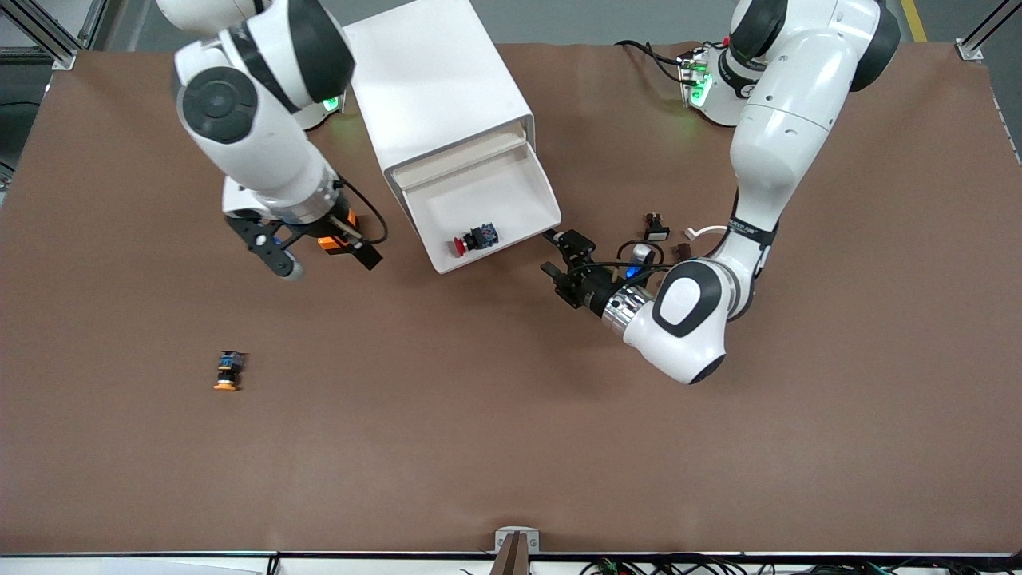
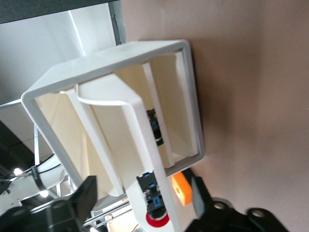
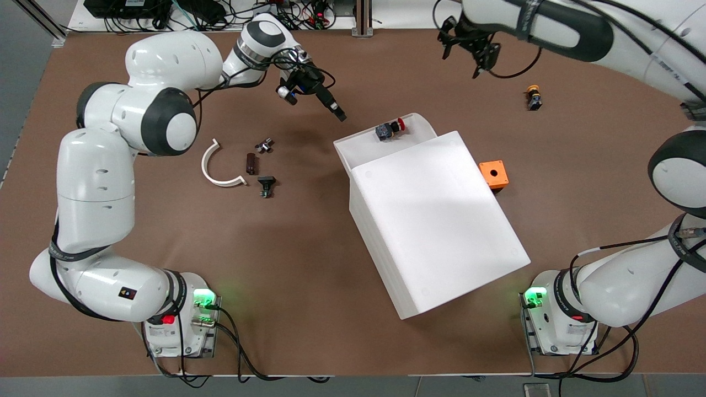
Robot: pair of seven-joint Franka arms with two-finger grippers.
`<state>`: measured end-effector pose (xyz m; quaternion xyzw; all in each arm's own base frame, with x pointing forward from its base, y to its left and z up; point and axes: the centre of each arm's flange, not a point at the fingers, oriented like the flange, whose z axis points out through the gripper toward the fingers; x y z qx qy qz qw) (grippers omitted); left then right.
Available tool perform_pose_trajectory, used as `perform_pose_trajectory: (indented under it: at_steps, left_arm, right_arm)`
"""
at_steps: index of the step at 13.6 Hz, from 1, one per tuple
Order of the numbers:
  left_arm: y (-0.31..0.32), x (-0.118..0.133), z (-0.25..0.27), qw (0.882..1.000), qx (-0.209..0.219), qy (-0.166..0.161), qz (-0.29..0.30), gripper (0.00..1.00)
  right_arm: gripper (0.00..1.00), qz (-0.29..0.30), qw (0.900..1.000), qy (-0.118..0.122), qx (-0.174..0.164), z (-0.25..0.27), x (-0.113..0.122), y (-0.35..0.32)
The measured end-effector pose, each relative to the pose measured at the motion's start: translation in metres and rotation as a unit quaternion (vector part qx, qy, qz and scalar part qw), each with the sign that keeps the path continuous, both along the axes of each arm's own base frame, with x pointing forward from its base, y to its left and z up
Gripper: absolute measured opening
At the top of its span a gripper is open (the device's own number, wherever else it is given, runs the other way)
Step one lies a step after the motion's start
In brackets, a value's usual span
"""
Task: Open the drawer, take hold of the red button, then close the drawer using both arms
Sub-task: 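Grasp the red button in the drawer with the right gripper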
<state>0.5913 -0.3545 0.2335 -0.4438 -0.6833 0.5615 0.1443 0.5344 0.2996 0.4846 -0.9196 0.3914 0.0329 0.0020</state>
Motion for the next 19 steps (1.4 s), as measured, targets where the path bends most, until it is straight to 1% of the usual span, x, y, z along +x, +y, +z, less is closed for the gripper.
perform_pose_trajectory:
  at_steps: [1, 2, 4, 5, 7, 9, 10, 12, 14, 15, 17, 19]
  left_arm:
    - [0.009, 0.005, 0.0, 1.0, 0.005, -0.008, 0.002, 0.99]
    - [0.02, 0.013, 0.002, 1.0, 0.007, -0.022, 0.003, 0.99]
    - [0.046, 0.031, 0.007, 0.998, 0.015, -0.066, -0.003, 0.99]
    - [0.062, 0.039, 0.008, 0.996, 0.026, -0.088, -0.009, 0.99]
    - [0.094, 0.05, 0.003, 0.989, 0.051, -0.133, -0.037, 0.99]
    - [0.113, 0.055, 0.003, 0.979, 0.064, -0.174, -0.08, 0.99]
    - [0.121, 0.057, 0.006, 0.971, 0.073, -0.198, -0.11, 0.99]
    - [0.132, 0.062, 0.022, 0.945, 0.084, -0.254, -0.186, 1.0]
    - [0.128, 0.063, 0.04, 0.921, 0.078, -0.294, -0.242, 1.0]
    - [0.123, 0.063, 0.049, 0.912, 0.07, -0.309, -0.259, 1.0]
    - [0.119, 0.063, 0.064, 0.902, 0.06, -0.329, -0.273, 1.0]
    - [0.123, 0.065, 0.074, 0.89, 0.036, -0.349, -0.291, 1.0]
  right_arm:
    - [1.0, -0.017, 1.0, 0.0, -0.001, -0.009, -0.005, 0.018]
    - [1.0, -0.032, 0.999, -0.001, -0.001, -0.02, -0.011, 0.036]
    - [1.0, -0.059, 0.998, -0.002, -0.002, -0.038, -0.023, 0.069]
    - [1.0, -0.066, 0.998, -0.003, -0.001, -0.046, -0.029, 0.083]
    - [1.0, -0.078, 0.997, -0.009, 0.003, -0.064, -0.043, 0.106]
    - [1.0, -0.089, 0.996, -0.013, 0.007, -0.083, -0.059, 0.121]
    - [1.0, -0.095, 0.995, -0.016, 0.009, -0.091, -0.067, 0.128]
    - [1.0, -0.102, 0.994, -0.021, 0.015, -0.105, -0.082, 0.139]
    - [1.0, -0.105, 0.994, -0.025, 0.02, -0.119, -0.093, 0.145]
    - [1.0, -0.107, 0.994, -0.025, 0.02, -0.125, -0.097, 0.146]
    - [1.0, -0.112, 0.993, -0.027, 0.021, -0.132, -0.1, 0.149]
    - [1.0, -0.114, 0.993, -0.029, 0.025, -0.138, -0.102, 0.153]
